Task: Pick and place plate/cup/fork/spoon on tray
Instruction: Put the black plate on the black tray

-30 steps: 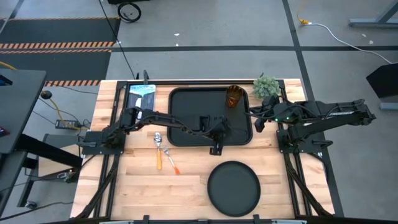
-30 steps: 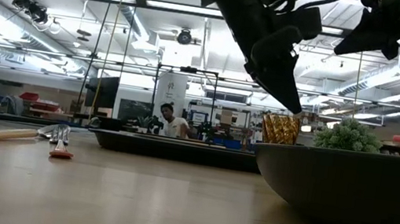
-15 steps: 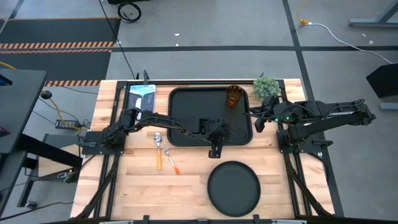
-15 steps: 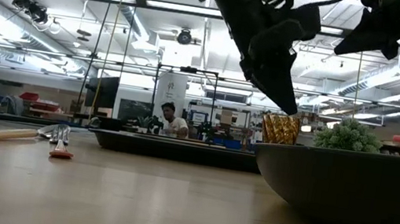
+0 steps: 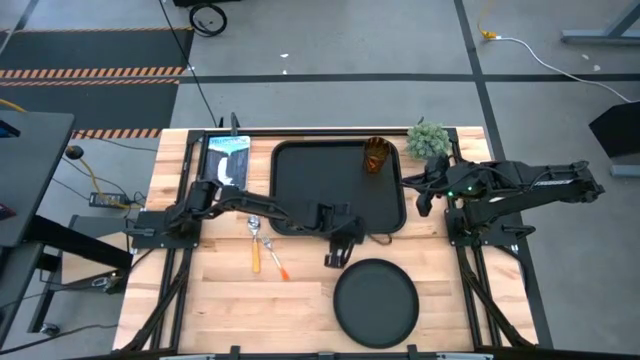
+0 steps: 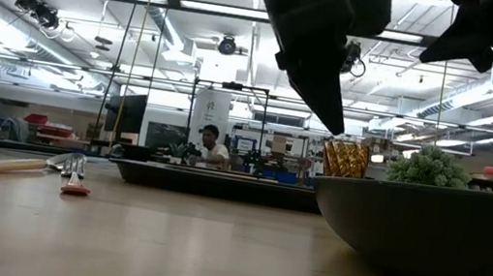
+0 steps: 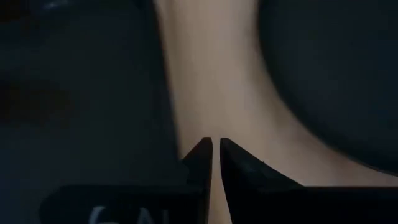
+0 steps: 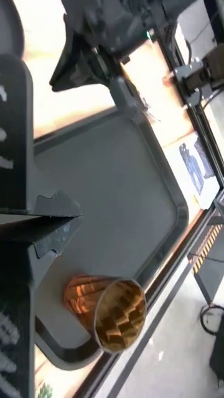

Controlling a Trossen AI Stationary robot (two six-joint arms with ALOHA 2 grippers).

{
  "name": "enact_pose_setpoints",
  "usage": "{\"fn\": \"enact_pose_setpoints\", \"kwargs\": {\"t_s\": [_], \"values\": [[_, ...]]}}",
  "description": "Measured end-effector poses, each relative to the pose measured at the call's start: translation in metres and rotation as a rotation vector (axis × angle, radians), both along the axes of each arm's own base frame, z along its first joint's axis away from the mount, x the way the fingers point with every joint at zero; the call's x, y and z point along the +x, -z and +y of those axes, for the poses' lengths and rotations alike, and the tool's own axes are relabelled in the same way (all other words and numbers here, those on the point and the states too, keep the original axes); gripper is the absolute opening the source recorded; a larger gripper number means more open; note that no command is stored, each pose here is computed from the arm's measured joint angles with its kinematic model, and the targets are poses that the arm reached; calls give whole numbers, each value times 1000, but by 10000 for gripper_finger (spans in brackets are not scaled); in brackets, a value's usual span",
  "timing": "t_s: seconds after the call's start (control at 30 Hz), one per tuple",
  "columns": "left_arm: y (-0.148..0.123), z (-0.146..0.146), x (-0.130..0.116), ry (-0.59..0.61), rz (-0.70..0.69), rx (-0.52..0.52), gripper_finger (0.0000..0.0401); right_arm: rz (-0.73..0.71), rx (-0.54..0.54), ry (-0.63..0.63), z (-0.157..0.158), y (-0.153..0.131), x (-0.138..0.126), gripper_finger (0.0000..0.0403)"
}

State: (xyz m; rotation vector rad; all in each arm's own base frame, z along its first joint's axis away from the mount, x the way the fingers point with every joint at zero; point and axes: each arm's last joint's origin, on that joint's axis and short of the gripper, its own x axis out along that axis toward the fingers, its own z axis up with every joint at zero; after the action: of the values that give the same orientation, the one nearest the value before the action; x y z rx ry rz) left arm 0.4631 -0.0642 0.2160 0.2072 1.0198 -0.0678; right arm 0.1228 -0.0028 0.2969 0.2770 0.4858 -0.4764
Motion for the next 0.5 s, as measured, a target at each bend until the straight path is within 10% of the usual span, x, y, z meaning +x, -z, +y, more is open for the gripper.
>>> {"fn": "enact_pose_setpoints", "kwargs": {"t_s": [0.5], "values": [[22, -52, -9, -28, -95, -47, 39, 5, 42, -91, 5, 1, 4, 8]]}}
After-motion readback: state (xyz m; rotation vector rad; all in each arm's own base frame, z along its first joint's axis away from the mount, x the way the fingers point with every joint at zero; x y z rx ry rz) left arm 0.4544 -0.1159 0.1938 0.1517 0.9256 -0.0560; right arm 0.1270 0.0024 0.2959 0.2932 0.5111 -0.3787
